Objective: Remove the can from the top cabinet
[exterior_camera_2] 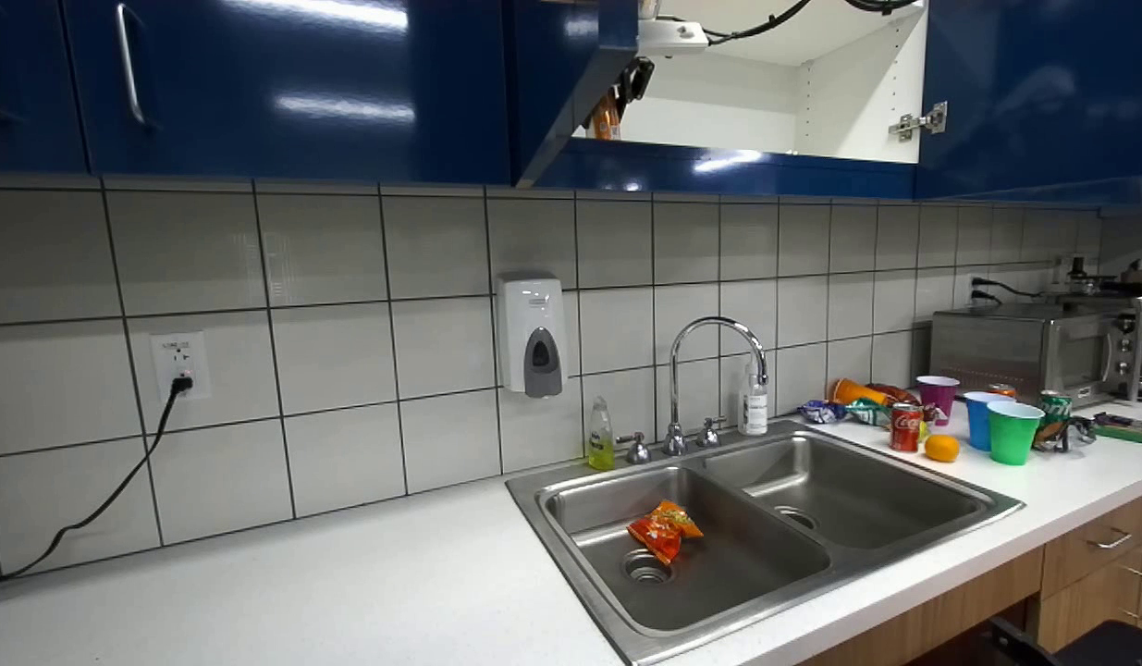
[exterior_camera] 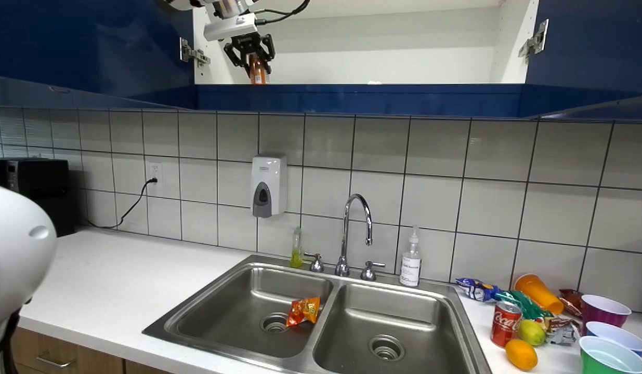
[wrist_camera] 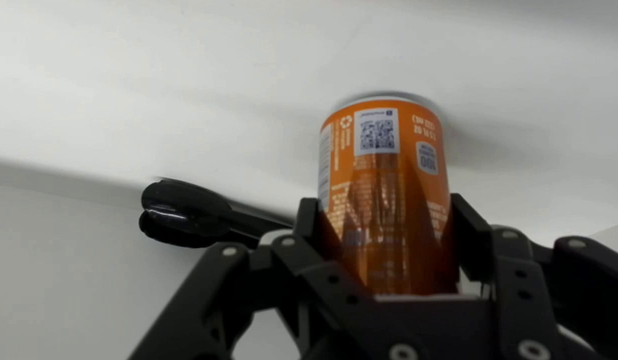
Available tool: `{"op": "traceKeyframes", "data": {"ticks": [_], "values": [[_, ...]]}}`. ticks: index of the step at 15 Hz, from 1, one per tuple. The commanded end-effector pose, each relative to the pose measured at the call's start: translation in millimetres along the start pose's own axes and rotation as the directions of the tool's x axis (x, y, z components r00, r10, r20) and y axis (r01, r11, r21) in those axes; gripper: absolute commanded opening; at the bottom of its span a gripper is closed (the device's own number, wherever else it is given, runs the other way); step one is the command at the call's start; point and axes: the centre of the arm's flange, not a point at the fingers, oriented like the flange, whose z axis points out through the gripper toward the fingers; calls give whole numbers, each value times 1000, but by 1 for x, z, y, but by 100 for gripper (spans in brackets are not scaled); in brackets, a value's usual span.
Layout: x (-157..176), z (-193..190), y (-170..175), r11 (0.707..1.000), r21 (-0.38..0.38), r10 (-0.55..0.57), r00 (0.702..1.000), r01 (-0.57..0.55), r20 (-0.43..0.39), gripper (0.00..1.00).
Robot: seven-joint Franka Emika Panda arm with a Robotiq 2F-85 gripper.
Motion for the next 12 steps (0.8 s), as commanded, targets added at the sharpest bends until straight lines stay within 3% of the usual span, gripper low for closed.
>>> {"op": "traceKeyframes", "data": {"ticks": [1, 12], "values": [[2, -21, -3, 1000, -18, 7, 1000, -7, -14, 39], [-11, -50, -4, 999, -19, 25, 999, -25, -39, 39]]}}
